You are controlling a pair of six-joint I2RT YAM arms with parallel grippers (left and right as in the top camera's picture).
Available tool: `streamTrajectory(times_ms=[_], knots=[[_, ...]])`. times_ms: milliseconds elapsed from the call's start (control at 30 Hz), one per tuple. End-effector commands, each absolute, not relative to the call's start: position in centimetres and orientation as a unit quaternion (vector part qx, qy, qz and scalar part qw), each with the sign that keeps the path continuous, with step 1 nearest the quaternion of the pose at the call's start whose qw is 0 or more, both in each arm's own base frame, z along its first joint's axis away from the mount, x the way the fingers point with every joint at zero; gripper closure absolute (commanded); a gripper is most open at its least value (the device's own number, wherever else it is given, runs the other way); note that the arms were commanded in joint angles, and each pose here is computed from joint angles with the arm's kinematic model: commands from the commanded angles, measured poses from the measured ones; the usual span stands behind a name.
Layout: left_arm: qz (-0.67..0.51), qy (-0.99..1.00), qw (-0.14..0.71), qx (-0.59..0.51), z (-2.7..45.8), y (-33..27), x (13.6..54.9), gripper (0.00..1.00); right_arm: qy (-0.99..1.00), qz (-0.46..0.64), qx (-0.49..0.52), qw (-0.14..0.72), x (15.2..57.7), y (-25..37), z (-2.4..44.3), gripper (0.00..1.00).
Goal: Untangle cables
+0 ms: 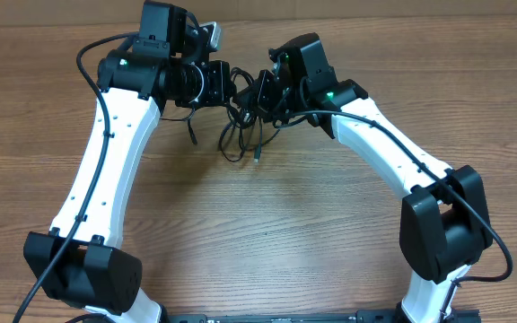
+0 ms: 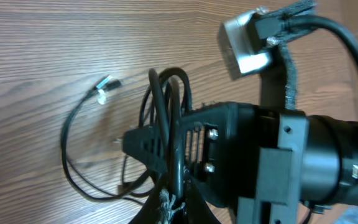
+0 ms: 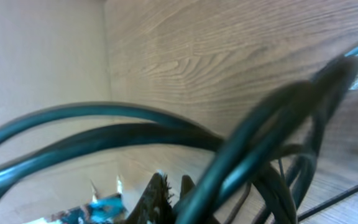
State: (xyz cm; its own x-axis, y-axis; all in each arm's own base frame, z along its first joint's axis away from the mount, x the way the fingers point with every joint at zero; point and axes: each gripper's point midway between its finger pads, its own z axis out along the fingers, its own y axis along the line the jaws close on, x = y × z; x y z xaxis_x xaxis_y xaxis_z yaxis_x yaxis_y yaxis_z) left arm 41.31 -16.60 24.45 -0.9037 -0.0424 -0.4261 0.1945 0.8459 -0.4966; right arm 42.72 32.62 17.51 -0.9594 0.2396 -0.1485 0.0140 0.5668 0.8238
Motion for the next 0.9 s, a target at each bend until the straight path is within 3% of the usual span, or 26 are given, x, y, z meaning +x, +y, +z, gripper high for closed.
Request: streamTrajectory(times_ms=[0, 133, 333, 467, 700, 867], knots=[[-0.226, 0.946, 0.231, 0.02, 24.0, -14.9, 42.1, 0.96, 0.867, 0.466, 0.059, 0.168, 44.0, 31.0, 20.2, 0.96], [-0.164, 0.955, 0.248, -0.002, 23.4, -12.5, 42.9, 0.96, 0.839, 0.503, 0.054, 0.202, 44.5, 27.8, 25.6, 0.96], [-0.101, 0.961, 0.256, -0.027, 22.8, -9.8, 43.3, 0.96, 0.756, 0.624, 0.01, 0.197, 41.9, 20.6, 36.1, 0.96], [-0.093, 0.963, 0.253, -0.03, 22.5, -9.5, 43.3, 0.96, 0.721, 0.665, -0.007, 0.194, 41.1, 15.3, 39.7, 0.96], [-0.09, 0.966, 0.242, -0.029, 21.6, -9.5, 43.6, 0.96, 0.718, 0.642, 0.063, 0.261, 43.1, 6.1, 39.6, 0.96], [-0.088, 0.969, 0.228, -0.028, 20.3, -9.6, 43.8, 0.96, 0.76, 0.547, 0.181, 0.301, 44.9, 0.7, 34.1, 0.96]])
